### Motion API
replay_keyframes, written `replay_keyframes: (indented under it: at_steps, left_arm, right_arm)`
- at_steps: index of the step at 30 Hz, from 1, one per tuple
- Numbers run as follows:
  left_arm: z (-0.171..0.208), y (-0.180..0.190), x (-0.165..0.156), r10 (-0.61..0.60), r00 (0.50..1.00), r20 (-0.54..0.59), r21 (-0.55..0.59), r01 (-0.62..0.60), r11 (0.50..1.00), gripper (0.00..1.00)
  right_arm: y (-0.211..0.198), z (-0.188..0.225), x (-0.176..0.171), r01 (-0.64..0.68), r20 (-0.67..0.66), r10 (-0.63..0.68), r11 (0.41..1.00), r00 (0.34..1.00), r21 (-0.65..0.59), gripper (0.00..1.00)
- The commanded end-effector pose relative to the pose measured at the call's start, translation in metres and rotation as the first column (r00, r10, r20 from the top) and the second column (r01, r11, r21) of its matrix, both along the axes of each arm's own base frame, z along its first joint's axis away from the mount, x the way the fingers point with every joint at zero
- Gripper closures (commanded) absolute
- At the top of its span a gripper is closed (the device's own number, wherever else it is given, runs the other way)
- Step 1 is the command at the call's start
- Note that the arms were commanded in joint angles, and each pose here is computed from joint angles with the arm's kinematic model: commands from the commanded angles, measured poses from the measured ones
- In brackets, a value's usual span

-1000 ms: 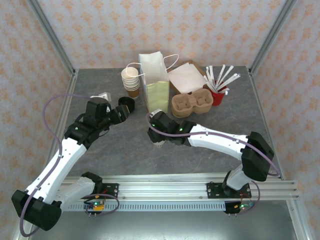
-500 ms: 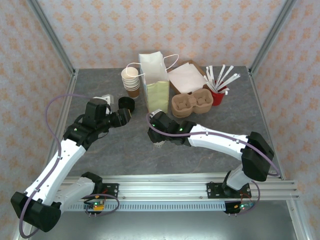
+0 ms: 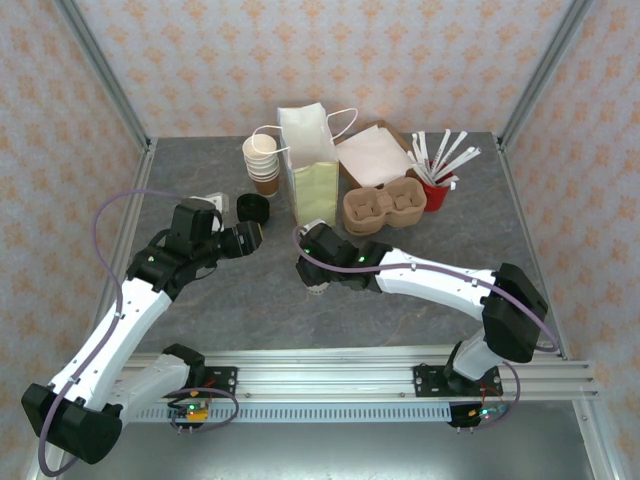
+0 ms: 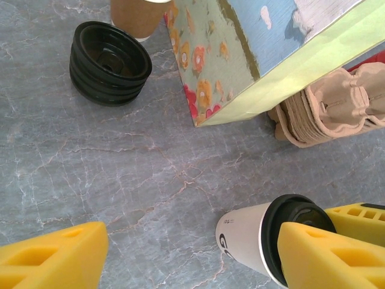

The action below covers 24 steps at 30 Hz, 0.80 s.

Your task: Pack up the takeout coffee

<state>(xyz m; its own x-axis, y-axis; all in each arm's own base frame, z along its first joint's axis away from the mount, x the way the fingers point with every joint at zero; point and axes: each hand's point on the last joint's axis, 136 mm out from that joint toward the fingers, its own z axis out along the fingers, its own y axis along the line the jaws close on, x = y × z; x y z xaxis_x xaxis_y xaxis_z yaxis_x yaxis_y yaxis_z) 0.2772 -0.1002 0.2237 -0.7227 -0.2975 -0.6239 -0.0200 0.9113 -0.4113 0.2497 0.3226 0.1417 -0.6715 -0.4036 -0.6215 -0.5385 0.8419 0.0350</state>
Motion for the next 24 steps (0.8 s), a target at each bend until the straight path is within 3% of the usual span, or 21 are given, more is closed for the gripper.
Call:
replay_keyframes:
  at_steps: [1,24]
  left_arm:
    - [0.004,0.000,-0.003,-0.021,1.000,0.013,0.008,0.021,1.000,0.24]
    - [-0.009,0.000,-0.006,-0.037,0.999,-0.030,0.026,0.038,0.999,0.23]
  right_arm:
    - [0.003,0.003,0.000,0.011,-0.011,-0.011,1.000,1.000,0.005,0.33]
    - [0.001,-0.008,0.000,0.027,-0.039,-0.029,0.998,0.999,-0.055,0.32]
